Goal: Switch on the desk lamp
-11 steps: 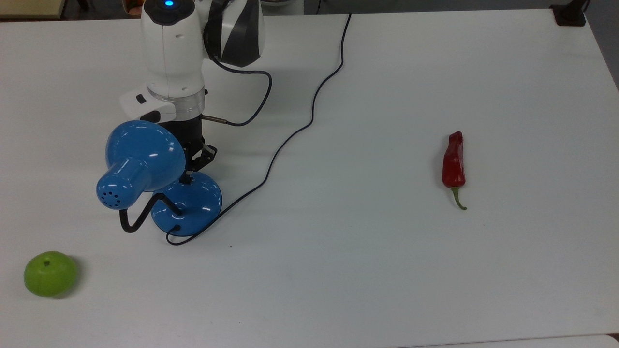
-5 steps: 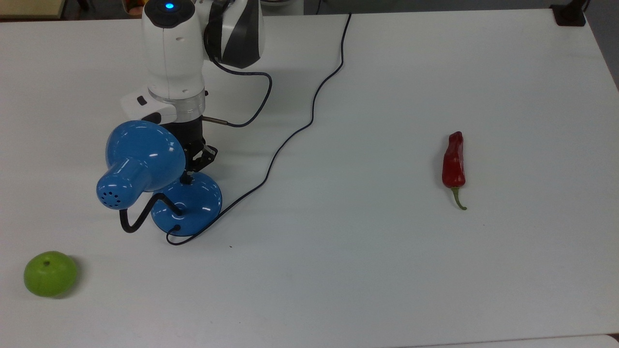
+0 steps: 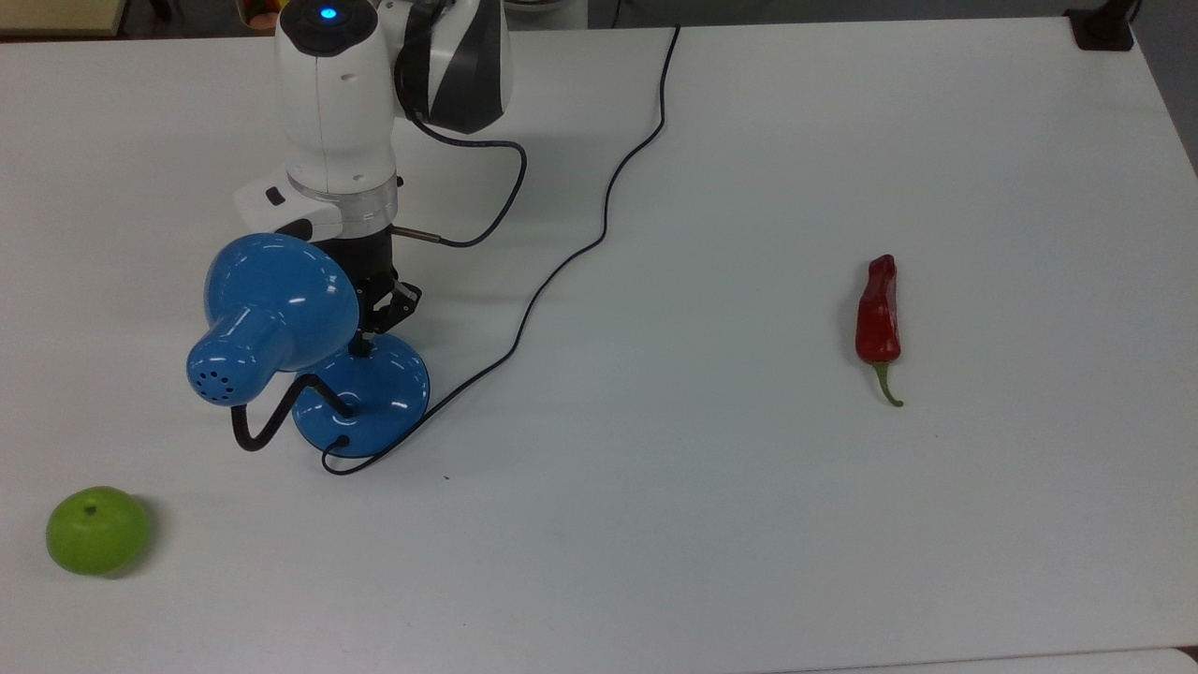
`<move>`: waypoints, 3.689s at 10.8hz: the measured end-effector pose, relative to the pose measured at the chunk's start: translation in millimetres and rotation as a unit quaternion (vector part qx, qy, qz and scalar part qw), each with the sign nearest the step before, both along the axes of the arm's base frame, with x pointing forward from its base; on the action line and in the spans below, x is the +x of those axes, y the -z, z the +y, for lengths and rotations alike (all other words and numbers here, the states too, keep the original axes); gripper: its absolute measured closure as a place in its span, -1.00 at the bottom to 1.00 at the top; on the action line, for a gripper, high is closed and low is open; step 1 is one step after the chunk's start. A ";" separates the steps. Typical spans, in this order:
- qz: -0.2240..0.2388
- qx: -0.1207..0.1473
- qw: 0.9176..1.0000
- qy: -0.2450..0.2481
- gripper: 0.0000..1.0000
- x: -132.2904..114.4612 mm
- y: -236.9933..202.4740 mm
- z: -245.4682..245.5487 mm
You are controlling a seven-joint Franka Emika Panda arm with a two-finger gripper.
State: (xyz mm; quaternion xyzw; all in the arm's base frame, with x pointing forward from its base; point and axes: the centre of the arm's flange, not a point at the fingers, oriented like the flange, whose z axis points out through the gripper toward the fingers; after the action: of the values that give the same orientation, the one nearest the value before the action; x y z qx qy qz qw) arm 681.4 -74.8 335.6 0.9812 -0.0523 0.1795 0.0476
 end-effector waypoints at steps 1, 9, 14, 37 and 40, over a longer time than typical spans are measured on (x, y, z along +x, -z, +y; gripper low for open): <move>0.000 0.000 1.000 0.000 0.98 0.1 0.1 0.0; -0.014 -0.005 1.000 -0.007 0.98 2.7 3.8 0.9; -0.015 -0.006 1.000 -0.007 0.98 3.2 3.0 0.8; 0.188 -0.019 0.979 -0.070 0.44 -139.0 -230.4 142.8; 0.186 -0.016 0.980 -0.069 -0.44 -138.8 -236.0 142.0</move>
State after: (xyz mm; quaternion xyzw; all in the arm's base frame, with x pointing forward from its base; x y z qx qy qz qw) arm 542.6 67.2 571.6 0.9978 0.0284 -0.0020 0.0601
